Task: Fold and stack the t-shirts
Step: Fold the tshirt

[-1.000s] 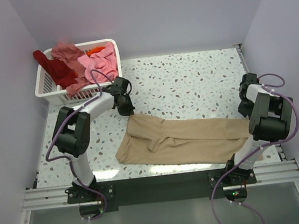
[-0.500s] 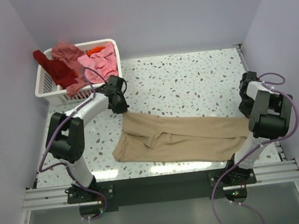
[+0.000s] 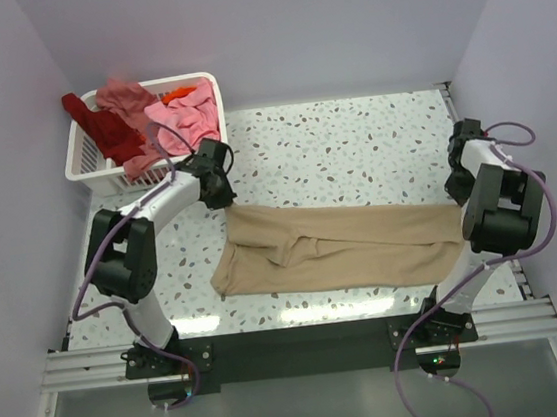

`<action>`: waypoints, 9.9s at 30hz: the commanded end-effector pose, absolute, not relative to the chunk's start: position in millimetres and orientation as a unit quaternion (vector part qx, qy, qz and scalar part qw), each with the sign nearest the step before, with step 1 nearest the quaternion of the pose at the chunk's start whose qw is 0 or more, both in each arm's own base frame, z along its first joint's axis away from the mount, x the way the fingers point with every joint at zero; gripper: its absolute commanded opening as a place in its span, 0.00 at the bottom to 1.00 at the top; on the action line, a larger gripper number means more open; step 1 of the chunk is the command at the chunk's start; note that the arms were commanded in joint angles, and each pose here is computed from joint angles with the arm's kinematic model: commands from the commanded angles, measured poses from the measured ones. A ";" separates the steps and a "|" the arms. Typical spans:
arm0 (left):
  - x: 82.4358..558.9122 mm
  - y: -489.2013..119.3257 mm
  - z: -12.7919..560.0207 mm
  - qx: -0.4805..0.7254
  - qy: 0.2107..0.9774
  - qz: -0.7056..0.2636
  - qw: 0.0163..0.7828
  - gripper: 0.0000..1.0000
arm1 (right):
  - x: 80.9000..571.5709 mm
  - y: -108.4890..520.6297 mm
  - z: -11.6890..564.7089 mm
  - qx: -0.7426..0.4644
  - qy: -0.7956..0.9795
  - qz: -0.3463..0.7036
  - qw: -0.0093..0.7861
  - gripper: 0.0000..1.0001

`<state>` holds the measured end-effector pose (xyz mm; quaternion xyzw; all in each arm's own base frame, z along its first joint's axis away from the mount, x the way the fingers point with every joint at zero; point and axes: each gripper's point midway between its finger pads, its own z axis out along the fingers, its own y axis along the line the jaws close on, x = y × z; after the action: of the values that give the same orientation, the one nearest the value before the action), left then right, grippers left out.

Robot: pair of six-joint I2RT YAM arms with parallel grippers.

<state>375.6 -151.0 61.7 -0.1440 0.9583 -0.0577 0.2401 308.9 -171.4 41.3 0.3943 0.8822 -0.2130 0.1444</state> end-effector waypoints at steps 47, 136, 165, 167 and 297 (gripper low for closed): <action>294.8 -255.5 90.4 0.102 0.951 -0.087 0.277 0.81 | 268.4 -123.6 53.6 0.381 0.901 -0.143 0.151 0.57; 276.9 -331.6 44.6 0.156 0.952 -0.106 0.241 0.42 | 256.0 -163.8 88.2 0.393 0.864 -0.248 0.191 0.00; 248.4 -347.5 83.5 0.150 0.955 -0.220 0.128 0.00 | 253.2 -168.8 90.9 0.394 0.860 -0.265 0.188 0.00; 243.1 -349.2 85.8 0.151 0.954 -0.231 0.114 0.00 | 252.5 -169.2 90.2 0.393 0.860 -0.267 0.185 0.00; 318.7 -273.3 100.2 0.098 0.929 -0.247 0.259 0.69 | 281.3 217.1 62.2 -0.092 0.974 0.040 0.202 0.06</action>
<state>330.2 -255.3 77.5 0.0481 0.9492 -0.2180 0.2218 276.4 213.4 52.2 -0.0878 0.9742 0.0197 0.2072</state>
